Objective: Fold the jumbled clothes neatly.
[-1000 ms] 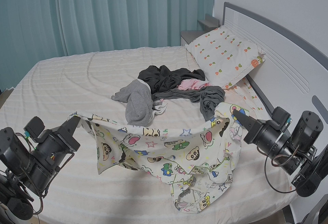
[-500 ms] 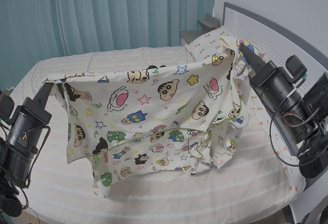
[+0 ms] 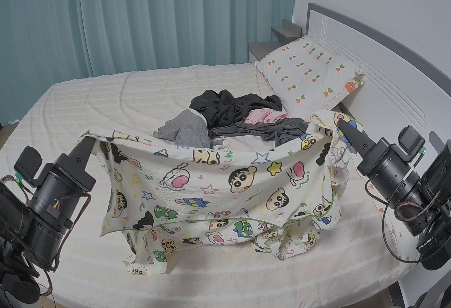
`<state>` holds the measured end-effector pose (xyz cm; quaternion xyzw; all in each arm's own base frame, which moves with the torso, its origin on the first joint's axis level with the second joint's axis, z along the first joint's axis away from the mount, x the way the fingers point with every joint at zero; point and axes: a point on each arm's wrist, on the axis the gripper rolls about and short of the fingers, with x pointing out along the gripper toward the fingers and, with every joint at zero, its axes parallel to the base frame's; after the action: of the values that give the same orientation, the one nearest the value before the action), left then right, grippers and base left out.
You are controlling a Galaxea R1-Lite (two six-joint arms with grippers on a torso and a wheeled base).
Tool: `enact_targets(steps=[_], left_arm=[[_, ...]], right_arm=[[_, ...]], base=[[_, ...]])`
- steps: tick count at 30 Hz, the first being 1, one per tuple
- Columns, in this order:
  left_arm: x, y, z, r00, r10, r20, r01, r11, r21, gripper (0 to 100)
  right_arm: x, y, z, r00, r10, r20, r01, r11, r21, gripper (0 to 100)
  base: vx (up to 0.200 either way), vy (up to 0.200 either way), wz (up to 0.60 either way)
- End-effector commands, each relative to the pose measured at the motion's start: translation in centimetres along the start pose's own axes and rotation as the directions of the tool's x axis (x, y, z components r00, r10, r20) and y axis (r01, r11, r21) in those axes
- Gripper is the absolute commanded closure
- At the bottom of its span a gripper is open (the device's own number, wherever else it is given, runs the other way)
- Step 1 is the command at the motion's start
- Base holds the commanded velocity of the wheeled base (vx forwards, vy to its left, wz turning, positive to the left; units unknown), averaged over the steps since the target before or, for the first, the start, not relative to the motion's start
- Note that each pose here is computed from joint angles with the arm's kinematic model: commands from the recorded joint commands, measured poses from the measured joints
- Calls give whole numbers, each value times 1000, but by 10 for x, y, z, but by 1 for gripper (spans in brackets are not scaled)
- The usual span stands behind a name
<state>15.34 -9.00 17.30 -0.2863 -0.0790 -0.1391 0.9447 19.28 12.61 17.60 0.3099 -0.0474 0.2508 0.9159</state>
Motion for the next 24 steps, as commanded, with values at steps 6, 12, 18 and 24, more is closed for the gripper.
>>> enact_targets(steps=[6,12,18,24], left_arm=[[0,-9,-32,992,2,-122,-1,1000,12,100],[0,-15,-40,988,-17,-151,17,1000,1,100],[0,-23,-40,987,-52,-149,44,997,-58,100],[-3,-28,-37,987,-79,-143,69,995,-75,100]], right_arm=[[-4,0,-21,995,11,-96,-12,1000,-8,100],[-7,17,-15,994,88,-71,-84,995,58,100],[-13,28,-8,989,137,-51,-130,983,127,100],[-27,46,-3,973,228,-48,-218,963,158,100]], base=[[0,0,0],[0,0,0],[0,0,0],[0,0,0]])
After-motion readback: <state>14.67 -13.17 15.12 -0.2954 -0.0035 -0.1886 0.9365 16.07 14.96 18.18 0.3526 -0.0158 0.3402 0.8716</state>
